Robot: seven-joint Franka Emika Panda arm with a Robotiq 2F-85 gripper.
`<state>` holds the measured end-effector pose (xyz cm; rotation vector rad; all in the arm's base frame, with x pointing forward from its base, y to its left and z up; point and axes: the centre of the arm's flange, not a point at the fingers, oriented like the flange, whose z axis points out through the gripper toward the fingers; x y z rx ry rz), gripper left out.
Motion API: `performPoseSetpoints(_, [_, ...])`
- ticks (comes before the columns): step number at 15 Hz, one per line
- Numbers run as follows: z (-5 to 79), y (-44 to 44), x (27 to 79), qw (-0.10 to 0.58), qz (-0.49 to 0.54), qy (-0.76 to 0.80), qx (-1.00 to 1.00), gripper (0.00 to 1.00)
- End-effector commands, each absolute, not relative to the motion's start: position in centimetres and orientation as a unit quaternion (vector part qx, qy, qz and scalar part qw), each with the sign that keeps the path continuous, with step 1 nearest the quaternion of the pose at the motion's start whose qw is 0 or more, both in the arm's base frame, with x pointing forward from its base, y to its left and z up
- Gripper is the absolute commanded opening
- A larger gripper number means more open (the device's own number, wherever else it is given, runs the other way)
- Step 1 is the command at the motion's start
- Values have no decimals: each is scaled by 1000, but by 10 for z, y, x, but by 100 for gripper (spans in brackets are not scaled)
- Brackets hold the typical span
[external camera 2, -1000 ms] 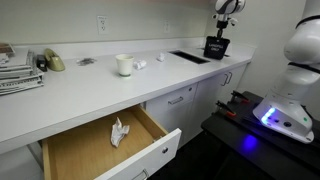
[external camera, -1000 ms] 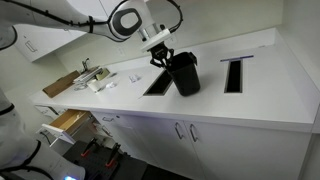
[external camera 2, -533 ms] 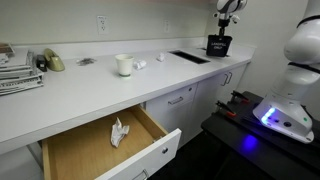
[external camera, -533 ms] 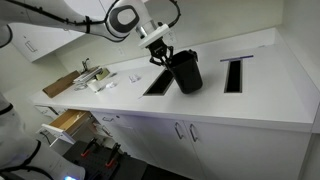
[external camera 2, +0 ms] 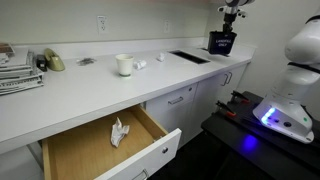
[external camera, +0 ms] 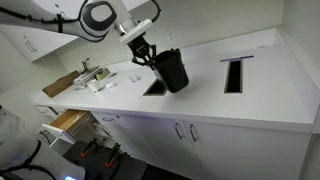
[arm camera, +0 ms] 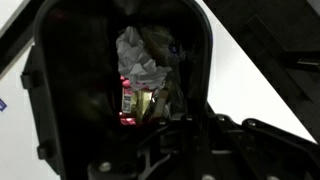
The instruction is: Move the black bin from the right to the left side of the counter
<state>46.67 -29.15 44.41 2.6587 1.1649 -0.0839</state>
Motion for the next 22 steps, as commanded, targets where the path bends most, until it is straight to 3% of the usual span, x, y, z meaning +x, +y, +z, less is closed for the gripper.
performPoseSetpoints(1, [461,-233,421,125,-10,466,876,2])
performPoseSetpoints(12, [508,-64,380,119,66,683,718,2])
performPoseSetpoints(13, [508,-57,377,126,68,688,712,2])
performPoseSetpoints(14, [501,-71,396,123,55,669,731,9])
performPoseSetpoints(20, [501,-58,386,125,61,680,720,9])
performPoseSetpoints(21, [501,-58,386,125,61,680,720,2])
performPoseSetpoints(22, [503,-47,386,113,71,697,705,2])
